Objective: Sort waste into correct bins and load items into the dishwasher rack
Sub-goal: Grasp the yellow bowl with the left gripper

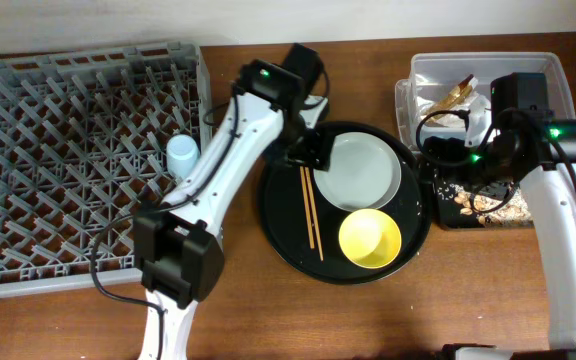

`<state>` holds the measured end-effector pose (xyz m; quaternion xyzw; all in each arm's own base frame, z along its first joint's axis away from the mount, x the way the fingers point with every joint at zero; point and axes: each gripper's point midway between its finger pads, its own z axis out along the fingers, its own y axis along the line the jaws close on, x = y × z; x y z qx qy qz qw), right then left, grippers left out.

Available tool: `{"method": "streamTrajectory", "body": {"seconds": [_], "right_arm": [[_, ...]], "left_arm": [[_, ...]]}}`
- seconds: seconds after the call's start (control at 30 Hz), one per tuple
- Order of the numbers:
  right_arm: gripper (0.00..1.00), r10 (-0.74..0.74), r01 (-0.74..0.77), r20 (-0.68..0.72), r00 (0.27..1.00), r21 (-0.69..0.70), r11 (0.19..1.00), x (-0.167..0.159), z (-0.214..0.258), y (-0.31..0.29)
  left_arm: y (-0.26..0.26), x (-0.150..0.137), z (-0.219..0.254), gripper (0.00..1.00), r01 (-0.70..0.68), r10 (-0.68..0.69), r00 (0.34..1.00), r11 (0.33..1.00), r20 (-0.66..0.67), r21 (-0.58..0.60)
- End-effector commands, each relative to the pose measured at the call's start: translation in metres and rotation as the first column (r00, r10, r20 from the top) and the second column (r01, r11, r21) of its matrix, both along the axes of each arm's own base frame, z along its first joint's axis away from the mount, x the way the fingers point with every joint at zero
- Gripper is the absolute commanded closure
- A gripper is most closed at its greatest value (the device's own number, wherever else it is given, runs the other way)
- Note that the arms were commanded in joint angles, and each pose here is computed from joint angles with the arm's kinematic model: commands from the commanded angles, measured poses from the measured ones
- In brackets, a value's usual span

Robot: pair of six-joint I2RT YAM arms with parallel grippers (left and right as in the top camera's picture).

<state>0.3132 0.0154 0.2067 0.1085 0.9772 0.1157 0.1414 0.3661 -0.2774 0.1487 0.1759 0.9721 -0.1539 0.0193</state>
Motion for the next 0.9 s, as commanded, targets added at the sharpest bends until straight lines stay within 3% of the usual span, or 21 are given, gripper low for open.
{"method": "streamTrajectory", "body": {"seconds": [0.0, 0.17, 0.33, 0.4, 0.5, 0.63, 0.83, 0.87], "right_arm": [[0.02, -0.019, 0.019, 0.006, 1.000, -0.017, 1.000, 0.004, -0.003, -0.005], [0.02, -0.030, 0.030, 0.012, 0.999, -0.042, 0.999, 0.006, -0.003, -0.009], [0.02, -0.280, 0.283, 0.047, 0.959, -0.080, 0.956, 0.016, -0.001, -0.051], [0.01, -0.357, 0.358, 0.038, 0.933, -0.043, 0.933, 0.014, -0.001, -0.067], [0.01, -0.394, 0.395, 0.037, 0.918, -0.039, 0.918, 0.011, 0.000, -0.080], [0.02, -0.401, 0.402, 0.038, 0.915, -0.044, 0.914, 0.011, -0.001, -0.082], [0.02, -0.403, 0.403, 0.028, 0.915, -0.053, 0.913, 0.008, -0.002, -0.083], [0.01, -0.403, 0.403, 0.025, 0.915, -0.053, 0.914, 0.007, -0.002, -0.083]], "left_arm": [[-0.024, -0.025, -0.020, 0.28, 0.069, -0.068, 0.997, 0.997, -0.022, 0.047], [-0.052, -0.062, -0.063, 0.42, 0.120, -0.115, 0.991, 0.990, -0.070, 0.074], [-0.059, -0.085, -0.094, 0.49, 0.139, -0.129, 0.987, 0.985, -0.101, 0.104], [-0.046, -0.085, -0.105, 0.53, 0.079, -0.062, 0.993, 0.982, -0.100, 0.173], [-0.047, -0.087, -0.112, 0.55, 0.074, -0.057, 0.993, 0.983, -0.104, 0.169], [-0.052, -0.094, -0.114, 0.72, 0.093, -0.077, 0.992, 0.981, -0.101, 0.171], [-0.055, -0.096, -0.126, 0.78, 0.099, -0.086, 0.992, 0.981, -0.089, 0.164], [-0.055, -0.095, -0.126, 0.84, 0.099, -0.086, 0.992, 0.981, -0.089, 0.164]]}}
